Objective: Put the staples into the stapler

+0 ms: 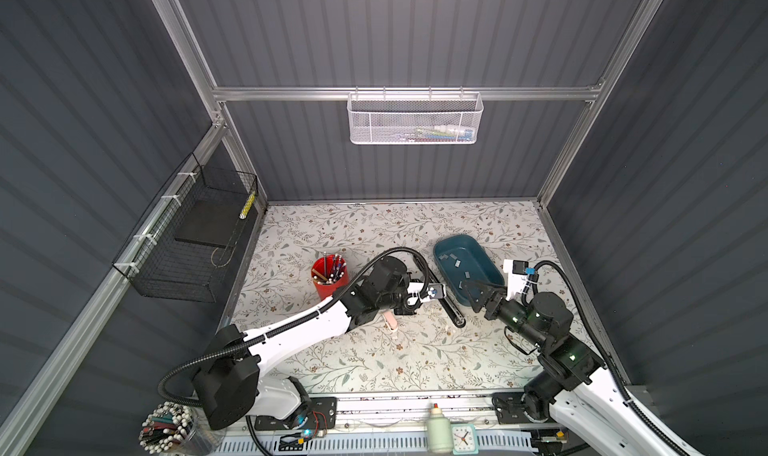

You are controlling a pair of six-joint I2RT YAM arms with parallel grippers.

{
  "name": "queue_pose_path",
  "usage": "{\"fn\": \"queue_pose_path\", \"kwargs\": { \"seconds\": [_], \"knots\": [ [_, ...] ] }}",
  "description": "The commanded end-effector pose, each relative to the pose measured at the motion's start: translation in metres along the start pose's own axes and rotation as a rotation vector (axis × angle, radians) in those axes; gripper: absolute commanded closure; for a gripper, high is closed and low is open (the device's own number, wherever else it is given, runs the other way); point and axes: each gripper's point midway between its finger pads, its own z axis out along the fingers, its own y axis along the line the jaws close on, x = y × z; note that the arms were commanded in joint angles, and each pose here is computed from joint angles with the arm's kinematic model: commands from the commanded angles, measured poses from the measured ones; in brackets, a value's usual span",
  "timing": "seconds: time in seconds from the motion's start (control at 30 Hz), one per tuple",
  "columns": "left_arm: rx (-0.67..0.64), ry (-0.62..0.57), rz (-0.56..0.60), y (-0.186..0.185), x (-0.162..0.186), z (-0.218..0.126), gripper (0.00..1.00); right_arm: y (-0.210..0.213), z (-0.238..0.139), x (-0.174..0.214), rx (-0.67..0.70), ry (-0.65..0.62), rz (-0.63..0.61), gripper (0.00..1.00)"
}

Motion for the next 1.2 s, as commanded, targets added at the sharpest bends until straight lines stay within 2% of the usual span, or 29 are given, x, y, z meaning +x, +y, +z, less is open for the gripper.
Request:
{"fn": "queue_pose_path", "kwargs": {
  "seconds": [0.0,0.17,0.37,0.67,0.87,0.97,1.17],
  "knots": [
    [-0.002,-0.073,-0.039,0.001,-0.015,-0.003,1.00,0.016,0.001,-0.013,-0.037,-0.034,0.003,0.23],
    [0.000,-0.094,-0.043,-0.004,-0.016,0.000,1.00,0.027,0.011,-0.012,-0.064,-0.034,0.008,0.26],
    [0.080,-0.119,-0.018,-0.020,-0.029,0.004,1.00,0.032,0.012,-0.009,-0.052,-0.035,-0.016,0.28],
    [0.080,-0.148,-0.015,-0.016,-0.042,0.006,1.00,0.041,0.004,-0.009,-0.077,-0.060,-0.024,0.29],
    [0.039,-0.188,-0.009,-0.006,-0.053,0.000,1.00,0.027,0.010,-0.002,-0.016,-0.053,-0.023,0.31],
    [0.040,-0.188,-0.012,-0.001,-0.059,-0.004,1.00,0.022,0.017,0.002,0.000,-0.040,-0.019,0.36],
    [0.049,-0.238,-0.008,-0.001,-0.071,-0.014,1.00,0.016,0.029,0.012,0.014,-0.013,-0.012,0.38]
  ]
}}
